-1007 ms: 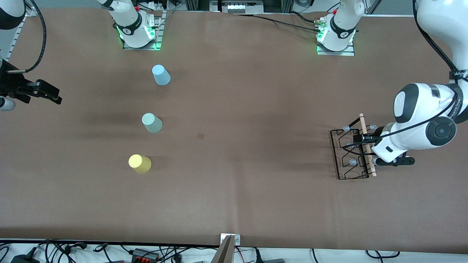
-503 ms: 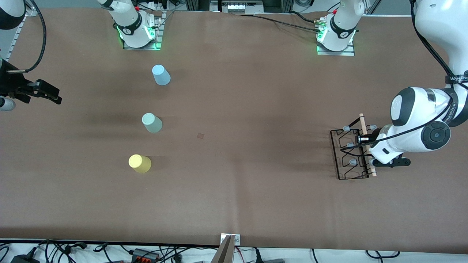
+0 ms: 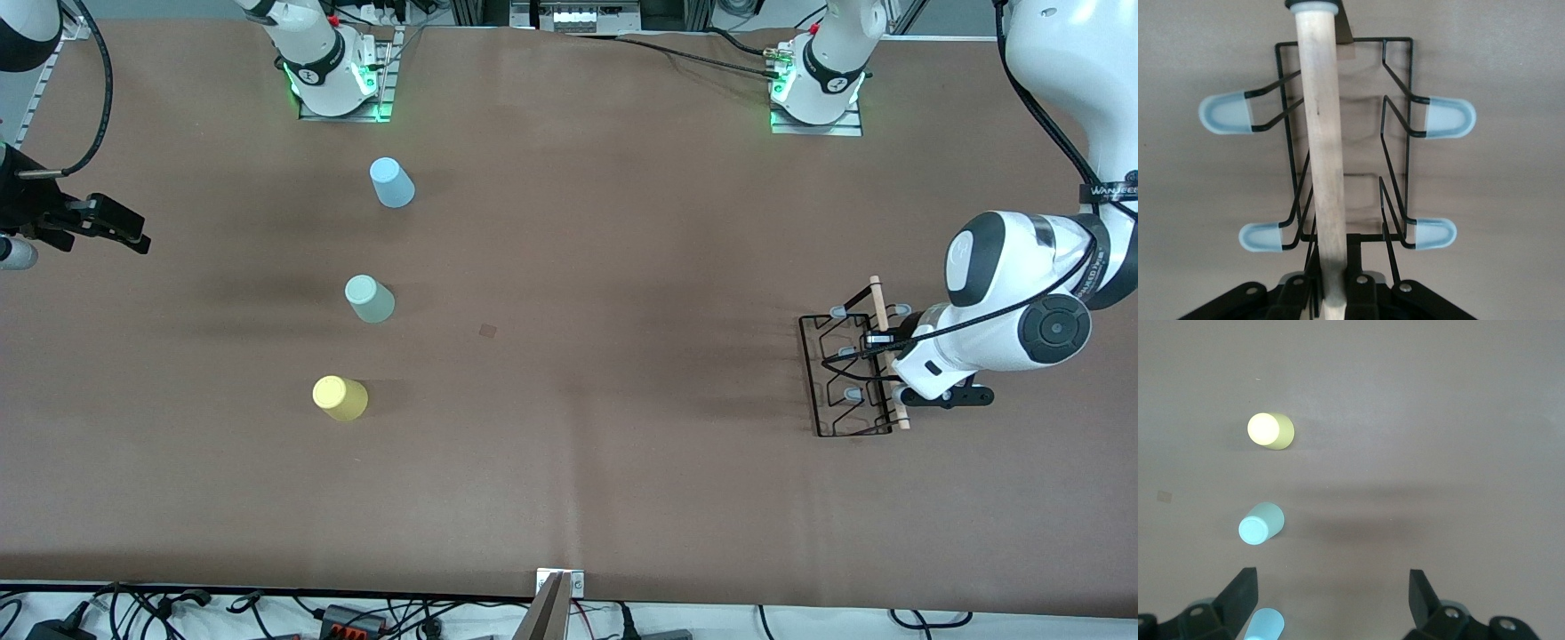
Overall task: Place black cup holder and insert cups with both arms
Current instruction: 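Lift and carry the holder toward the table middle with the left gripper, then lower the holder onto the table while the right gripper reaches the cups, then open the left gripper while the right gripper descends to the teal cup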
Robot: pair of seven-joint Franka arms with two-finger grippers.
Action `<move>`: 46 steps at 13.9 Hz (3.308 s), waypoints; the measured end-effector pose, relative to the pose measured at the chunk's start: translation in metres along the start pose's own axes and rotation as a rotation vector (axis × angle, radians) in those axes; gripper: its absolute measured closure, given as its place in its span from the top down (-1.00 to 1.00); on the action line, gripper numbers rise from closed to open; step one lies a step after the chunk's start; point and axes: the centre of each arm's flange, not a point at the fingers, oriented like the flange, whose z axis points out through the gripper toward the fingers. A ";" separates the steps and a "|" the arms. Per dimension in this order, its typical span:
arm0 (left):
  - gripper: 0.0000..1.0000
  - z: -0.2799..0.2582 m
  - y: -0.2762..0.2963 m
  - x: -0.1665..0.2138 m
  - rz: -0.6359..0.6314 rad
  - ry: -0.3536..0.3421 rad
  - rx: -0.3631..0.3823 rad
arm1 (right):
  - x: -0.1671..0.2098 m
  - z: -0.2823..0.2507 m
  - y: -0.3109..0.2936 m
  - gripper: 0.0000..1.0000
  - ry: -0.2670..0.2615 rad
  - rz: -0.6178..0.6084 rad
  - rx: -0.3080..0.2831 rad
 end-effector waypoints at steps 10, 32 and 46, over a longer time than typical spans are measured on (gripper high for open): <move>-0.67 -0.091 0.237 -0.057 0.310 0.044 0.015 | -0.001 0.001 0.000 1.00 -0.005 -0.001 0.000; -0.67 -0.017 0.529 -0.136 0.068 0.175 -0.336 | 0.028 0.166 -0.094 1.00 -0.323 -0.089 0.059; 0.01 -0.002 0.523 -0.122 0.000 0.126 -0.326 | 0.013 0.272 -0.147 1.00 -0.409 -0.030 0.020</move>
